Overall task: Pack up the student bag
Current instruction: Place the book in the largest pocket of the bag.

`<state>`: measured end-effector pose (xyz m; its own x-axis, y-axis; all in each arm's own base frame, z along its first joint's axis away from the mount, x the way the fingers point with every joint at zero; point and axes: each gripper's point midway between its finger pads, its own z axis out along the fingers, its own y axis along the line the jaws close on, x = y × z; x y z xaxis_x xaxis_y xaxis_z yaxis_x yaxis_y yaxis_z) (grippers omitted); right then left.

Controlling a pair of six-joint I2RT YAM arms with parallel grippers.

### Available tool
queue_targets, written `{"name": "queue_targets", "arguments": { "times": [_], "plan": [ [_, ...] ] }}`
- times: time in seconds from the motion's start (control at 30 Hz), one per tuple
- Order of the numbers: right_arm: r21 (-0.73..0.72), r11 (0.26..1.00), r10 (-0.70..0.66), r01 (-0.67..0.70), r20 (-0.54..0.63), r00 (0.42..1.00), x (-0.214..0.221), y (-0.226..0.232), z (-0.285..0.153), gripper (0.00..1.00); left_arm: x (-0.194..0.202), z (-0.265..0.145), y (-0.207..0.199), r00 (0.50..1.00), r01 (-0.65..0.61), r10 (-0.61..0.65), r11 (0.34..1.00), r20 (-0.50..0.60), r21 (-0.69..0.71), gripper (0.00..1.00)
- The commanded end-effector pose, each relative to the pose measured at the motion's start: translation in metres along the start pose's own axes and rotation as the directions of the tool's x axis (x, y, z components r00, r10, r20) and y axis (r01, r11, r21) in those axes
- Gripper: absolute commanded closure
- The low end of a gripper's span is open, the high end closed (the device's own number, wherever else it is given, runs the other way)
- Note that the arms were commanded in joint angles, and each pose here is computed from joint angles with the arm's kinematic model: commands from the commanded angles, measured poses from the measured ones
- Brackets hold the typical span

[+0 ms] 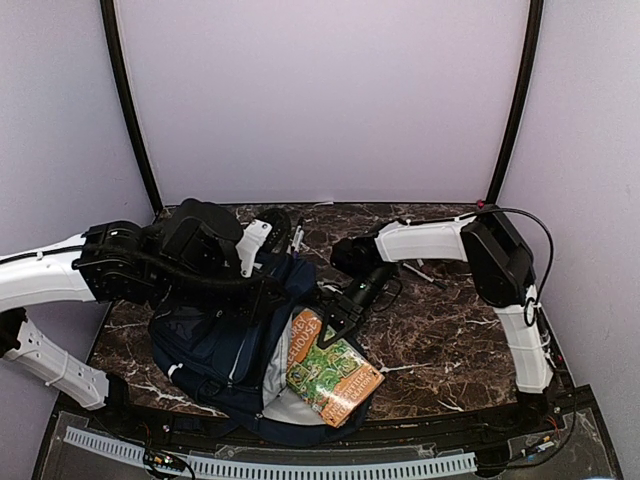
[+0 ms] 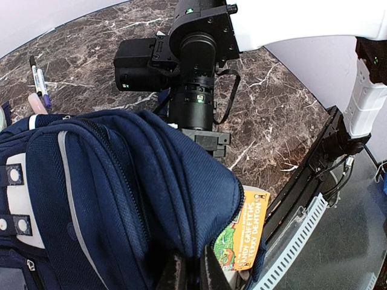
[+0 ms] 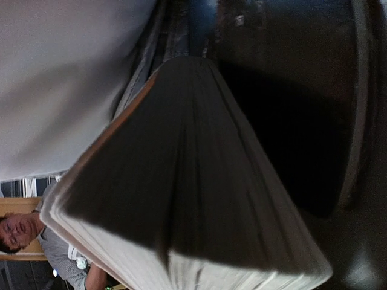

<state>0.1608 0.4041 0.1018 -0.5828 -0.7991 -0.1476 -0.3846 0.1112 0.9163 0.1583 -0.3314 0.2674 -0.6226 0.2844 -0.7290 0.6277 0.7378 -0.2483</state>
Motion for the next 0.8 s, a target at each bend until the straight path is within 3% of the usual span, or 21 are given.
{"name": "queue_targets", "arguments": {
  "times": [0.0, 0.2, 0.47, 0.77],
  "plan": [
    [0.184, 0.982, -0.043, 0.03, 0.064, 0.997, -0.025, -0.011, -0.006, 0.97, -0.045, -0.022, -0.015, 0.979, 0.055, -0.073, 0.994, 0.192, 0.095, 1.0],
    [0.346, 0.936, -0.086, 0.061, 0.056, 0.995, -0.021, -0.023, -0.017, 0.79, -0.044, -0.019, -0.014, 0.979, 0.05, -0.066, 0.995, 0.194, 0.086, 1.0],
    [0.42, 0.898, -0.167, 0.134, 0.043, 0.985, -0.011, -0.013, -0.029, 0.49, -0.04, -0.016, -0.009, 0.984, 0.043, -0.052, 0.998, 0.17, 0.054, 1.0],
    [0.465, 0.857, -0.268, 0.225, 0.029, 0.963, 0.006, 0.002, -0.039, 0.41, -0.032, -0.016, 0.002, 0.983, 0.053, -0.056, 0.998, 0.177, 0.024, 1.0]
  ]
}}
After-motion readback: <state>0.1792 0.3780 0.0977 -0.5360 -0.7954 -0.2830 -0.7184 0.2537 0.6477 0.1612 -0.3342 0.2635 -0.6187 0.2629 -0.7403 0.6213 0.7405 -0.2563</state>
